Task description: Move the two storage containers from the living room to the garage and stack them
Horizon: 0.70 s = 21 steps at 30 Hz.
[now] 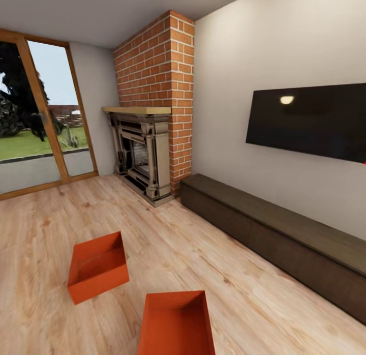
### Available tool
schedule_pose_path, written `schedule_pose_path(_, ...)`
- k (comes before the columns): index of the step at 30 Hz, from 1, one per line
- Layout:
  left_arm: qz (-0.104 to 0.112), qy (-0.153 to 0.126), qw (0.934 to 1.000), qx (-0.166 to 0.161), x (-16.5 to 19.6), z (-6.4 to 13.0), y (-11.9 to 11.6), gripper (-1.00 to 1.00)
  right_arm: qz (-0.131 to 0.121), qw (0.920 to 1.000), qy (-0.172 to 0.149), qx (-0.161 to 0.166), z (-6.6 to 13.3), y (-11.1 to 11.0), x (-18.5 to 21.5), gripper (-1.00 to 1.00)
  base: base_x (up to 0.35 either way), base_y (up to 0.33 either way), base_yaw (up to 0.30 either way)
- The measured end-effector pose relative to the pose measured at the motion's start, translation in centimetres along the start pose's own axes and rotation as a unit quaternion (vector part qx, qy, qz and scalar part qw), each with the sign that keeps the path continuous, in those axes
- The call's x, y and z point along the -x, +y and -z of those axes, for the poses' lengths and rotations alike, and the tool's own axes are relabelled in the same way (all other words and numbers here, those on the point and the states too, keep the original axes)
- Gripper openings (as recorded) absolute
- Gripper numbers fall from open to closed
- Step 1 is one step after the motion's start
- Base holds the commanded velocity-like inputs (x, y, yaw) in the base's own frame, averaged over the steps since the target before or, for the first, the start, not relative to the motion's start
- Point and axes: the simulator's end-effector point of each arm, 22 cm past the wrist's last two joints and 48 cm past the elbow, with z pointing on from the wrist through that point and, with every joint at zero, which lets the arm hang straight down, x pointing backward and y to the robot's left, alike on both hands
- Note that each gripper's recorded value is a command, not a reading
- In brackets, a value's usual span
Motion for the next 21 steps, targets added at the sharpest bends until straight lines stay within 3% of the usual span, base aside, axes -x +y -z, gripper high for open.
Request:
schedule_pose_path(9,0.0,0.0,1.0,0.0,-0.01,-0.01,-0.06,1.0,0.0,1.0,0.001,0.0,-0.01,0.01,-0.01,1.0,0.033,0.0,0.01)
schedule_pose_path(21,0.0,0.0,1.0,0.0,-0.02,-0.01,-0.07,1.0,0.0,1.0,0.0,0.0,-0.01,0.0,0.0,1.0,0.0,0.0,0.2)
